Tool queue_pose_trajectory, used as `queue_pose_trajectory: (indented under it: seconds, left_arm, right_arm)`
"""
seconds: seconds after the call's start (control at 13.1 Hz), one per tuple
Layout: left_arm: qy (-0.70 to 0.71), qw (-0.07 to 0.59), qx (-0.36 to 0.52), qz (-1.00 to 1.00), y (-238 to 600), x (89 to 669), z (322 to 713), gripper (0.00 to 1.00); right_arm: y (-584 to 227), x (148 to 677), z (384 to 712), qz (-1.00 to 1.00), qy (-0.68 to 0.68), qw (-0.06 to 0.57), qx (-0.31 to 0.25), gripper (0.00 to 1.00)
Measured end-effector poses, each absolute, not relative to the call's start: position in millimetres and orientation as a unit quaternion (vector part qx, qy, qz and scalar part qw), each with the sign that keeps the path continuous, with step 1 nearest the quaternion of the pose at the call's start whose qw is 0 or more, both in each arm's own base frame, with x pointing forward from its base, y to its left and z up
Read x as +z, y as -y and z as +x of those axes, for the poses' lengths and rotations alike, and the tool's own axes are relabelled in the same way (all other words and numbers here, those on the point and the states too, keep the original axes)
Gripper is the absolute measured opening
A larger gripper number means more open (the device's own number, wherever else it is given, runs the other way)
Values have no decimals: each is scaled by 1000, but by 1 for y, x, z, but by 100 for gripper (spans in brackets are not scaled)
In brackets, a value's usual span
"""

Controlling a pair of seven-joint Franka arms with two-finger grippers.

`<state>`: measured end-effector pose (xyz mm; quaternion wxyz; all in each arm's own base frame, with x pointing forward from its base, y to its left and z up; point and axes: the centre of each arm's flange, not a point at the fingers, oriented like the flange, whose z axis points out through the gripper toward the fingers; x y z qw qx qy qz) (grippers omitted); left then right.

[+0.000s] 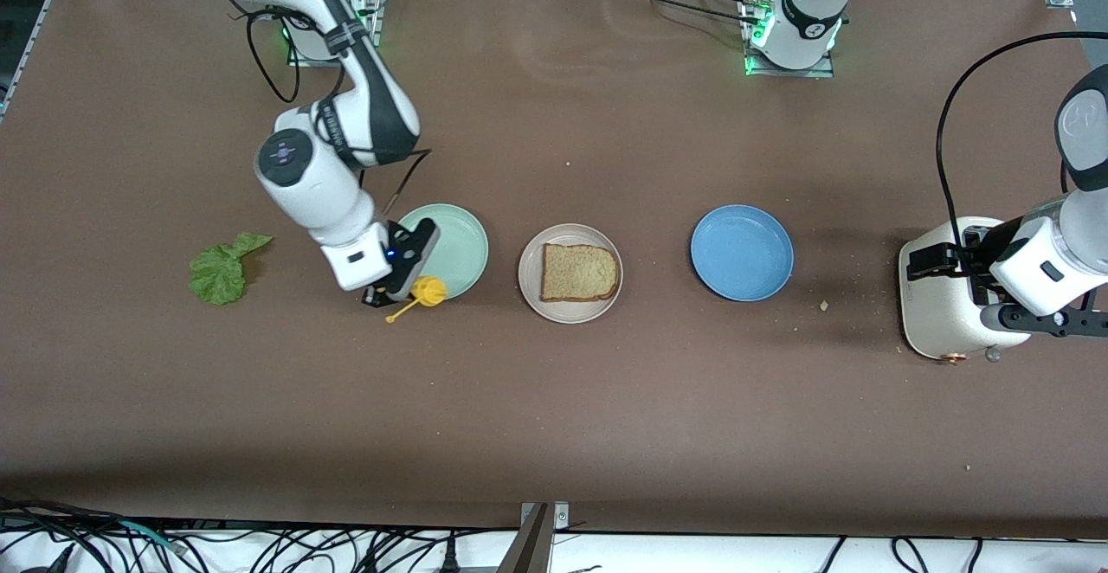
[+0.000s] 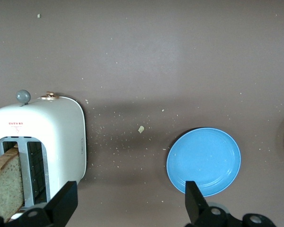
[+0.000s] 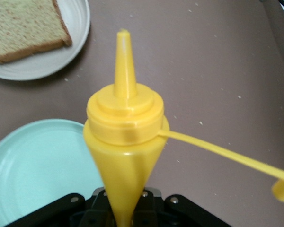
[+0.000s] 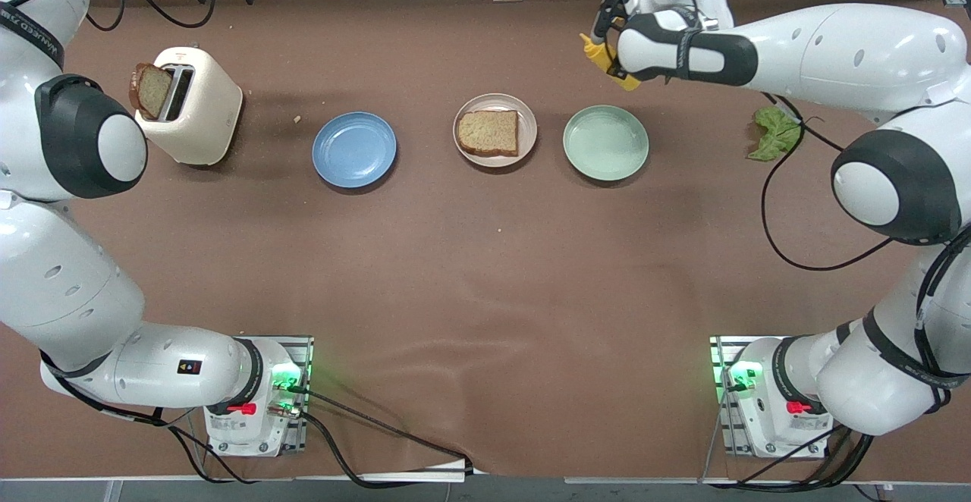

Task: Make sandwich in beige plate with both arms
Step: 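Tilt the mustard bottle over the bread on the beige plate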

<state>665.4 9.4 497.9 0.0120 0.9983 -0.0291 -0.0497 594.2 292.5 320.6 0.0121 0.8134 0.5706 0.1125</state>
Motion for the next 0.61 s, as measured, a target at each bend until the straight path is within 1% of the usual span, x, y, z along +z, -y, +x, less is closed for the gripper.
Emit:
queue_pose_trajectory:
  seconds: [0.15,0.38,0.61]
  left_arm:
    - [29,12,-51,998,-9,497,665,100]
    - [28,12,-52,998,-9,496,665,100]
    - [28,12,-52,998,-9,495,665,100]
  right_arm:
    - [-325,330,581,807,-584,51,78,12]
    - [-376,343,557,791,-596,139,8,12]
    - [-424,327,535,782,-589,205,-29,12]
